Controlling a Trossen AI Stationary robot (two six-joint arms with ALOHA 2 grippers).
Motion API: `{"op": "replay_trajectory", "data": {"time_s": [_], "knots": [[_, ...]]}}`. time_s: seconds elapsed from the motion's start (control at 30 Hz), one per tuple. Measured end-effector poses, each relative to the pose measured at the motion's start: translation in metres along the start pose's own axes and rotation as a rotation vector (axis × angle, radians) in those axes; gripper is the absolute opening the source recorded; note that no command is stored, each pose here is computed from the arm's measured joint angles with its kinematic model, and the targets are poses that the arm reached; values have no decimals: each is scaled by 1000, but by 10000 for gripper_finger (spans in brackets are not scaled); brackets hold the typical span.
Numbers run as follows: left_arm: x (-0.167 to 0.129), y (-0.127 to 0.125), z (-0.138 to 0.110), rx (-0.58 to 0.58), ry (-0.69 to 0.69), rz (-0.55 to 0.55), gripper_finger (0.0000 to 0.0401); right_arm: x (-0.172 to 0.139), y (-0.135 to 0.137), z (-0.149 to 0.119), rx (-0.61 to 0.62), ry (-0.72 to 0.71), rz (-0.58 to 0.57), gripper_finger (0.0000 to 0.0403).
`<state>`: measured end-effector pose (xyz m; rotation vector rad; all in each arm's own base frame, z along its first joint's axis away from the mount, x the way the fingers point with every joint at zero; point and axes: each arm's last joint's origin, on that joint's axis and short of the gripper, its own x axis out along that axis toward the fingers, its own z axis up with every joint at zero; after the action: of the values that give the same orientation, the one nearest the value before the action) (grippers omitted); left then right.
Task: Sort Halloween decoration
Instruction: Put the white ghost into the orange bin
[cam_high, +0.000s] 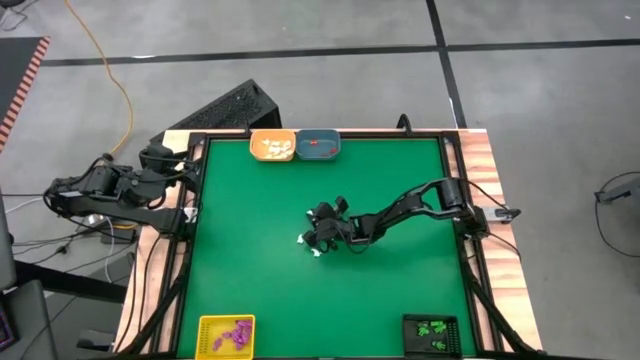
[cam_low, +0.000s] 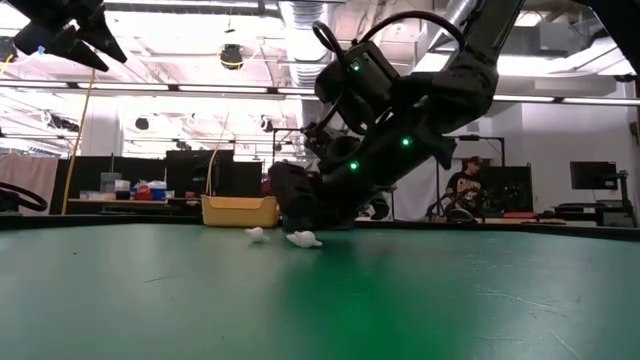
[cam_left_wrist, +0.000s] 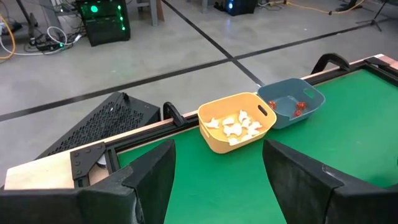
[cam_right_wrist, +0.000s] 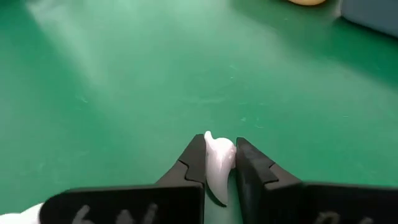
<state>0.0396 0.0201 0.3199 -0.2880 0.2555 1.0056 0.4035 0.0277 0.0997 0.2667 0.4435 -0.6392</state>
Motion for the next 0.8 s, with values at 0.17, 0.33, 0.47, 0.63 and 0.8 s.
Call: {"op": "replay_trajectory", "data": {"time_s": [0.17, 0.33, 0.47, 0.63, 0.8], "knots": [[0, 0, 0, 0, 0, -1, 231, -2, 5, 10, 23, -10, 40, 55], [0, 0, 0, 0, 1, -1, 231, -2, 16, 25, 49, -17, 114, 54], [0, 0, 0, -11, -1, 0, 231, -3, 30, 47, 61, -30, 193, 54], [0, 0, 0, -32, -1, 1, 231, -2, 41, 80, -22, -85, 202, 54], [0, 0, 0, -34, -1, 1, 231, 10, 30, 120, -61, -143, 201, 54]]}}
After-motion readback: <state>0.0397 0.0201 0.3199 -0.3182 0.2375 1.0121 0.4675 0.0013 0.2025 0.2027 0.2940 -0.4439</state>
